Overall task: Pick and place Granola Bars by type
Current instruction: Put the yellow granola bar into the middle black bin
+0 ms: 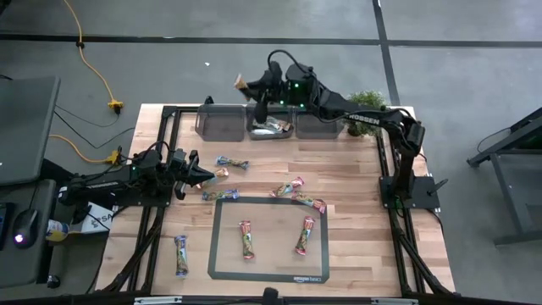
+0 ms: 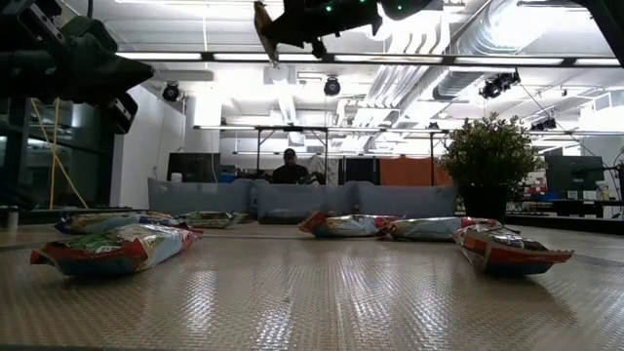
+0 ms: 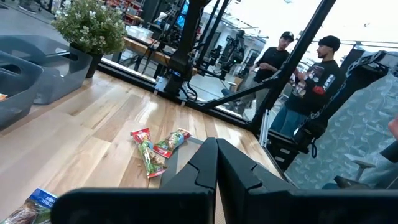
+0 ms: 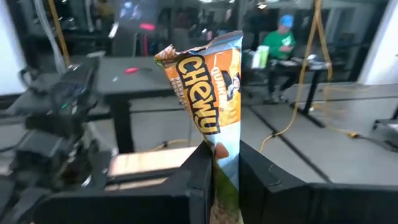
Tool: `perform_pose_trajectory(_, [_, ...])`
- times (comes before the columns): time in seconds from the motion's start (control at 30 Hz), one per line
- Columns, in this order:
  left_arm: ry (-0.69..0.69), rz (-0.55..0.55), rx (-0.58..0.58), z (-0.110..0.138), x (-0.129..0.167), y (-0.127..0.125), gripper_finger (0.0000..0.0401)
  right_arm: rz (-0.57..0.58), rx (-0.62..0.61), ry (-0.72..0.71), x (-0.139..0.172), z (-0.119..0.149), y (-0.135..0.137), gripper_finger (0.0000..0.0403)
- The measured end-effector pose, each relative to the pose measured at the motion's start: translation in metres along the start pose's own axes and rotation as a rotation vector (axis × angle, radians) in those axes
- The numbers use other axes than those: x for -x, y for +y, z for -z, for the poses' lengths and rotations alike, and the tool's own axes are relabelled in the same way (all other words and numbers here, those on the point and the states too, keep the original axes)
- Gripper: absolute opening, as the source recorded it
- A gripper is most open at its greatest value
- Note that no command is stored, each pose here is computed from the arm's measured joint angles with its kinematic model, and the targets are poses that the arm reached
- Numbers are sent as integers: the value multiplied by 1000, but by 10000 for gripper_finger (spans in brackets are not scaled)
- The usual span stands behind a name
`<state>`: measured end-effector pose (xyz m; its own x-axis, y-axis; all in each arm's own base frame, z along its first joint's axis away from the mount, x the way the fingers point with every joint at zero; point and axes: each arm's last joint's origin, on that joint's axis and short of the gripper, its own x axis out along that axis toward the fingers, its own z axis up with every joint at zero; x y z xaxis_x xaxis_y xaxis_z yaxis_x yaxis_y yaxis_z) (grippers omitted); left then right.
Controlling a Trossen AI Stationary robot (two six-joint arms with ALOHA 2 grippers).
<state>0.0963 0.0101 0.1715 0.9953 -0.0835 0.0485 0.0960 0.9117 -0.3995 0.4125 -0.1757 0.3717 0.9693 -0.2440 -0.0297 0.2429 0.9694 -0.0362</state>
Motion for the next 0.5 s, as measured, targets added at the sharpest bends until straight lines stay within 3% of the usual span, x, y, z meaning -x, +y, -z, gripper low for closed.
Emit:
perform_pose_trajectory(0.23, [0, 0, 0, 0, 0, 0, 1, 119, -5, 20, 1, 8, -29, 31])
perform_pose_trajectory(0.5, [0, 0, 0, 0, 0, 0, 1, 155, -138, 176, -22, 72, -69, 42])
